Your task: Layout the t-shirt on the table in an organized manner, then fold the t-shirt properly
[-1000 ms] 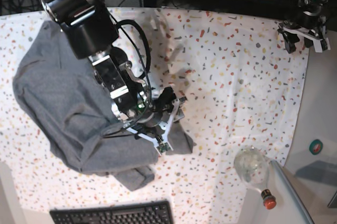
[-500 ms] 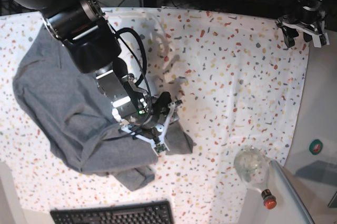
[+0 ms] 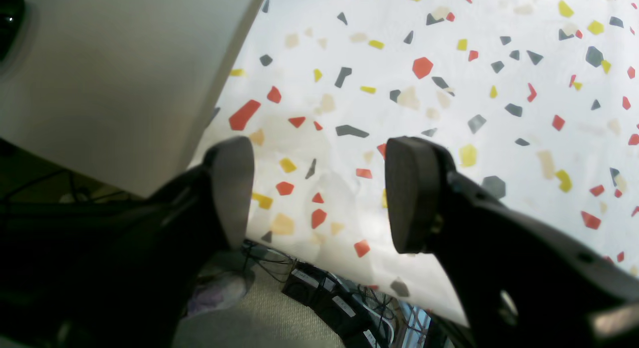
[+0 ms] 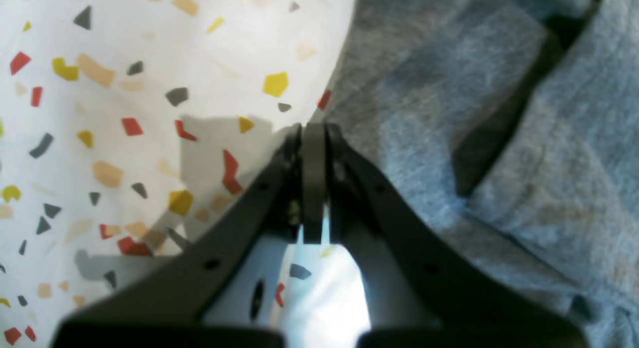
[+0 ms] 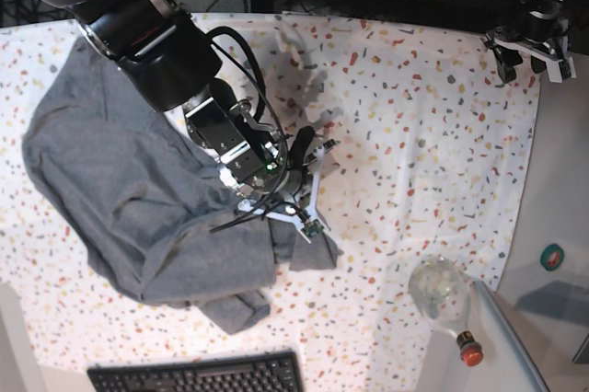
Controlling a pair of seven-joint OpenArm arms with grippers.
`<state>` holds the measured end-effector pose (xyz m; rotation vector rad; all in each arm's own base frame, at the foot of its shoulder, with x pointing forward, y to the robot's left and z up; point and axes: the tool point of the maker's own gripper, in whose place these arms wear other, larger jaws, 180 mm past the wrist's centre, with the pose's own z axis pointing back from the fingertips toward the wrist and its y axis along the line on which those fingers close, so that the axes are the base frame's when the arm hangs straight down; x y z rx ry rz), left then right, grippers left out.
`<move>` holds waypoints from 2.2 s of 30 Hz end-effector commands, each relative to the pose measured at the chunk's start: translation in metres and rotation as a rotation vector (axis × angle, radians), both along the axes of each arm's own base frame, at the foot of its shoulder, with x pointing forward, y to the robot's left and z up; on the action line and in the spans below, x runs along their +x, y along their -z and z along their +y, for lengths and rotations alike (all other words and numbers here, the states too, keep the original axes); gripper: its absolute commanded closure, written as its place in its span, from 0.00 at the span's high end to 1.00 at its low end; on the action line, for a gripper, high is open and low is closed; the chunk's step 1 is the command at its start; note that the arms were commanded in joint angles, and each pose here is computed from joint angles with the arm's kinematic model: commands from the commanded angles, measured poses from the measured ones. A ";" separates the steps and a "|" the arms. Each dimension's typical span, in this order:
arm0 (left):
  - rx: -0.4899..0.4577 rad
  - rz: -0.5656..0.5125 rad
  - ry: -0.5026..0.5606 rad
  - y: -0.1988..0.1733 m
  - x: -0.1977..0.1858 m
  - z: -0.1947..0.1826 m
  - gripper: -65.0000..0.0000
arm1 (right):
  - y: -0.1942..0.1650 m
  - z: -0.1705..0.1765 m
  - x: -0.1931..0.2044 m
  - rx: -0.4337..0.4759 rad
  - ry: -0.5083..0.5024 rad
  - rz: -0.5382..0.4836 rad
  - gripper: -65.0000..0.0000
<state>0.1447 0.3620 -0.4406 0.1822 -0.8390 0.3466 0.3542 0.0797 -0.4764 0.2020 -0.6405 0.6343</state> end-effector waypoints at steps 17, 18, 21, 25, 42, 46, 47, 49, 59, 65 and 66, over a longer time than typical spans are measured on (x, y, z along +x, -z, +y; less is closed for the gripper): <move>0.007 -0.004 -0.014 0.000 -0.003 0.010 0.60 | -0.059 0.030 -0.128 0.120 -0.249 -0.087 0.00; 0.004 -0.005 -0.015 0.000 -0.002 0.009 0.60 | -0.047 0.027 -0.132 0.098 -0.251 -0.060 0.00; -0.004 -0.026 -0.015 -0.001 0.007 0.006 0.60 | -0.030 0.020 -0.139 0.068 -0.248 -0.017 0.00; -0.047 -0.039 0.081 0.003 0.026 -0.034 0.60 | -0.053 0.011 -0.142 0.091 -0.215 -0.029 0.03; -0.355 -0.019 0.398 0.009 0.132 -0.226 0.61 | -0.096 -0.232 -0.109 0.004 0.514 -0.187 0.52; -0.422 0.050 0.389 0.023 0.145 -0.242 0.61 | -0.094 -0.268 -0.118 -0.027 0.637 -0.184 0.52; -0.434 0.067 0.386 0.028 0.147 -0.245 0.61 | -0.095 -0.279 -0.120 -0.031 0.678 -0.187 0.52; -0.461 0.092 0.387 0.037 0.151 -0.254 0.61 | -0.094 -0.296 -0.125 -0.036 0.760 -0.182 0.52; -0.496 0.149 0.365 0.057 0.149 -0.257 0.03 | -0.032 -0.364 -0.169 -0.041 0.997 0.015 0.52; -0.395 0.114 0.377 0.040 0.143 -0.220 0.00 | -0.022 -0.351 -0.179 -0.035 0.920 0.096 0.52; -0.374 0.102 0.383 0.034 0.141 -0.215 0.00 | -0.020 -0.353 -0.179 -0.035 0.930 0.100 0.52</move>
